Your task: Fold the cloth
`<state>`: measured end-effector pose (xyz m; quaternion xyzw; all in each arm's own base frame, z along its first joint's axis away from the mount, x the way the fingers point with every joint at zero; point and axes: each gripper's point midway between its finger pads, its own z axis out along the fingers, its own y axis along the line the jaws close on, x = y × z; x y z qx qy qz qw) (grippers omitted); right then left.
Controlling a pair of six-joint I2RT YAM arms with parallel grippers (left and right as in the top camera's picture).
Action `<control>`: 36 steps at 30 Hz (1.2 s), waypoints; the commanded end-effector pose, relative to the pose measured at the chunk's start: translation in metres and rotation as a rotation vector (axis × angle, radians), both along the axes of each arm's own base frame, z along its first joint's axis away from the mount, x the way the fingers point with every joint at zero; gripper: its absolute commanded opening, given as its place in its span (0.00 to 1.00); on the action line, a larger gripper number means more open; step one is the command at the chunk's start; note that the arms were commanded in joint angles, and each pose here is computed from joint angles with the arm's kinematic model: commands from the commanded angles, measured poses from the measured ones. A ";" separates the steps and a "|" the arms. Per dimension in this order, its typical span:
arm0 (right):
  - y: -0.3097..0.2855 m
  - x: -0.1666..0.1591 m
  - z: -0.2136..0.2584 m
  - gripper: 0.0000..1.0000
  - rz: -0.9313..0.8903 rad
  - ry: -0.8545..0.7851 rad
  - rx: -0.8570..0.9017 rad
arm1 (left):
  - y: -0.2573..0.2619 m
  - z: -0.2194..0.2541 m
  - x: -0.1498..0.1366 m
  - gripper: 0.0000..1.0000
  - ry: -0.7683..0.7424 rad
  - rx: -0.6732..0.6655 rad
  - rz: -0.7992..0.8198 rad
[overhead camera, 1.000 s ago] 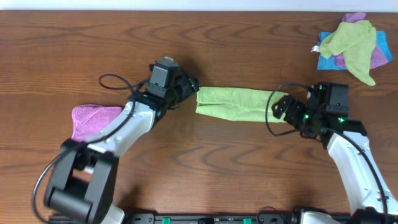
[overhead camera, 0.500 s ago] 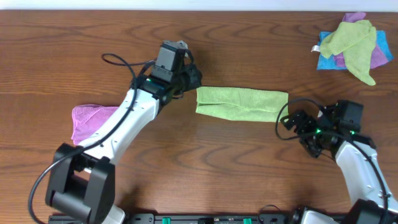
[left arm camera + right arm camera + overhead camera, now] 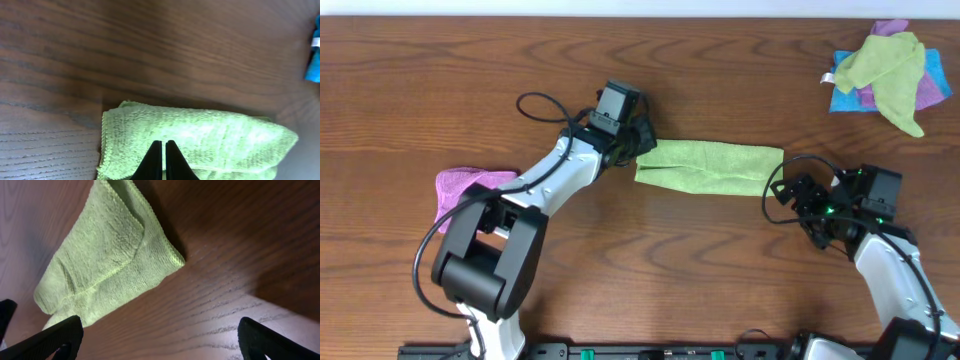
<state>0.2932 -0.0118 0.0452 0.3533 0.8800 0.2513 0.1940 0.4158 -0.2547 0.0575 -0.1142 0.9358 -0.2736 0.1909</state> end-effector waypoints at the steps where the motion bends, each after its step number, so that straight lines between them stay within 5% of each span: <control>1: -0.001 -0.003 -0.010 0.99 -0.032 0.030 0.027 | -0.007 -0.011 0.000 0.06 0.026 -0.003 0.001; 24: 0.006 0.028 -0.052 0.99 -0.056 0.036 0.071 | -0.001 -0.052 -0.019 0.06 0.129 0.089 0.000; 36: 0.040 0.021 -0.097 0.85 0.018 0.134 0.097 | 0.000 -0.055 -0.024 0.06 0.148 0.100 -0.004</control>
